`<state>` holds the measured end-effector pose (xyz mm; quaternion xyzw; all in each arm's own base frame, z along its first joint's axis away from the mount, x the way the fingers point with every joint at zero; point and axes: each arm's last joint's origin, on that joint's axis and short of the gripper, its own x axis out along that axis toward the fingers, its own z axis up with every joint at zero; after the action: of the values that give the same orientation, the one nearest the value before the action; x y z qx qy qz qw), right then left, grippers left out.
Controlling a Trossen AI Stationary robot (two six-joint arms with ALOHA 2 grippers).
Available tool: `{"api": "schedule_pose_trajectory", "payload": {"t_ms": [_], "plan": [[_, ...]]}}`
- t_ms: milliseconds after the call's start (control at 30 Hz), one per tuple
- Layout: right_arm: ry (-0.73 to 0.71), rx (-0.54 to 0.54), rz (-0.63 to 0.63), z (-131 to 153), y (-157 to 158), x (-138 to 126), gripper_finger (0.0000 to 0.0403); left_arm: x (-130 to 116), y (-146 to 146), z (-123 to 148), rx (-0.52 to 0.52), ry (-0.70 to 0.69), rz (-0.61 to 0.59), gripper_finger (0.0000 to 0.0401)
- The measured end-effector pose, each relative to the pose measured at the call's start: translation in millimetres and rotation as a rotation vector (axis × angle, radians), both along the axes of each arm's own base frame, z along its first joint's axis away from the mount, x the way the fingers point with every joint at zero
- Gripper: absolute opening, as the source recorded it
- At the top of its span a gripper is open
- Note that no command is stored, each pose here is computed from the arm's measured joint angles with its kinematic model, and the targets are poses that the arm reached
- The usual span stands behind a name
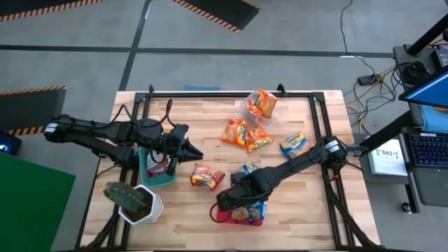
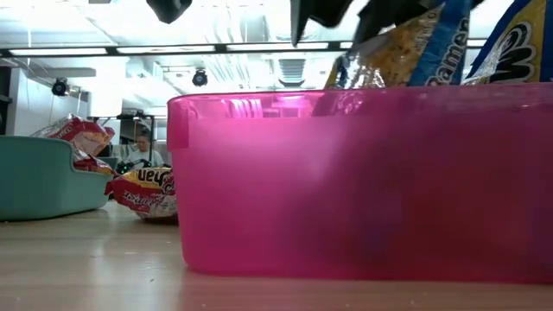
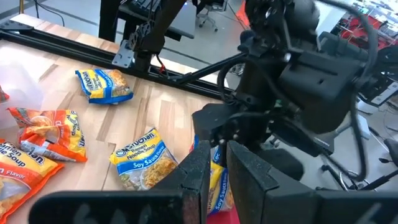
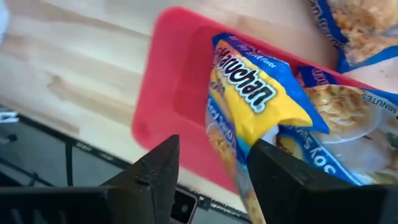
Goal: Sort Maruchan noodles
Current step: Put the top left blue noodle pack into the red bin, then put the right orange noodle pack into the transparent bin
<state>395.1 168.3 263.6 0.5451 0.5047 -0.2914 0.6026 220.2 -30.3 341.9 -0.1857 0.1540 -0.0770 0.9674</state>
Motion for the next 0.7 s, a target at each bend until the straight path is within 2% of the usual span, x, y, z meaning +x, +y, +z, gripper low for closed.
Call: {"api": "schedule_pose_trajectory", "payload": {"t_ms": [300,467,700], "plan": [[-0.057,-0.046,0.086,40.7,-1.9,-2.6,0.0171,-0.1,0.0,3.8,-0.004,-0.009,0.001,0.0037],[-0.083,-0.082,0.142,53.6,-3.3,-4.7,0.017,-0.4,0.0,5.9,0.0,-0.012,-0.001,0.0037],[-0.118,-0.148,0.213,71.8,-6.3,-8.8,0.0141,-2.6,0.1,1.4,0.001,0.041,-0.007,0.0037]]}}
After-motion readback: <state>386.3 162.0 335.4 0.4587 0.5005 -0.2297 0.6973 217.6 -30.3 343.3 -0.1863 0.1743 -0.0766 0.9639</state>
